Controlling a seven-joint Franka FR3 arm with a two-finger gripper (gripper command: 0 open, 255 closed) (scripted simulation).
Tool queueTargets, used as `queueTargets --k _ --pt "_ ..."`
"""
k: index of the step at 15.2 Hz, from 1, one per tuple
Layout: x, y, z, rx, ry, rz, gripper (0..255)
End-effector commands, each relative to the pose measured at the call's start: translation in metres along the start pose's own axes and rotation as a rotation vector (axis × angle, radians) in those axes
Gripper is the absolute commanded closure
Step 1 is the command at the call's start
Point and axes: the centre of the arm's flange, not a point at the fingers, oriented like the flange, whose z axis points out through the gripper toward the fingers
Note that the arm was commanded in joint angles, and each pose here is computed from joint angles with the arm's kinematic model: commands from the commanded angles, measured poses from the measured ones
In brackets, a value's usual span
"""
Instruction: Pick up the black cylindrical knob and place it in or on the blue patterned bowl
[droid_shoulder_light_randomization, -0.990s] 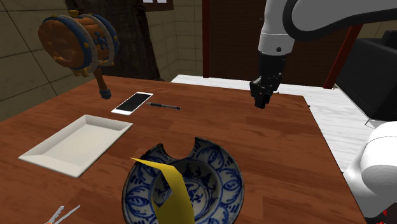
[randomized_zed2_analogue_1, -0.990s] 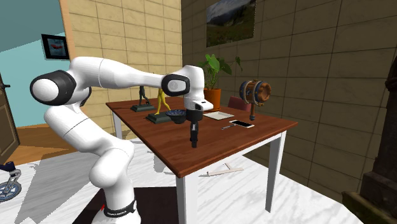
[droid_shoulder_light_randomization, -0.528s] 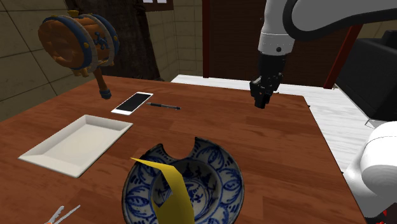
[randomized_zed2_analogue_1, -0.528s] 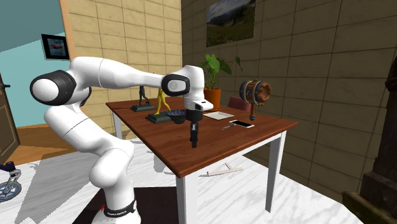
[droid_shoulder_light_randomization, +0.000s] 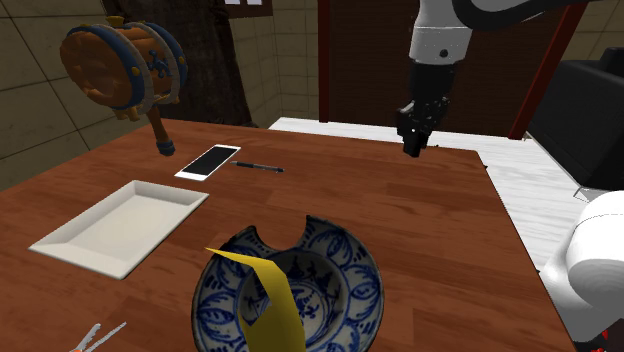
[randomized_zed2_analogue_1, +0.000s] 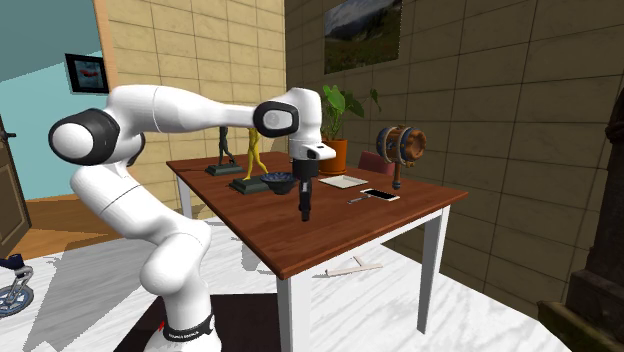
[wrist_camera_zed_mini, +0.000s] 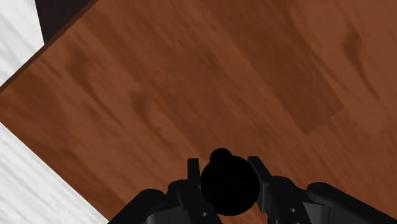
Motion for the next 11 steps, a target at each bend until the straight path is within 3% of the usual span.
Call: queueTargets --k 1,11 --pt "-0.001 0.0 -0.011 0.0 0.0 0.0 255" --pt "-0.001 0.0 -0.064 0.0 0.0 0.0 255"
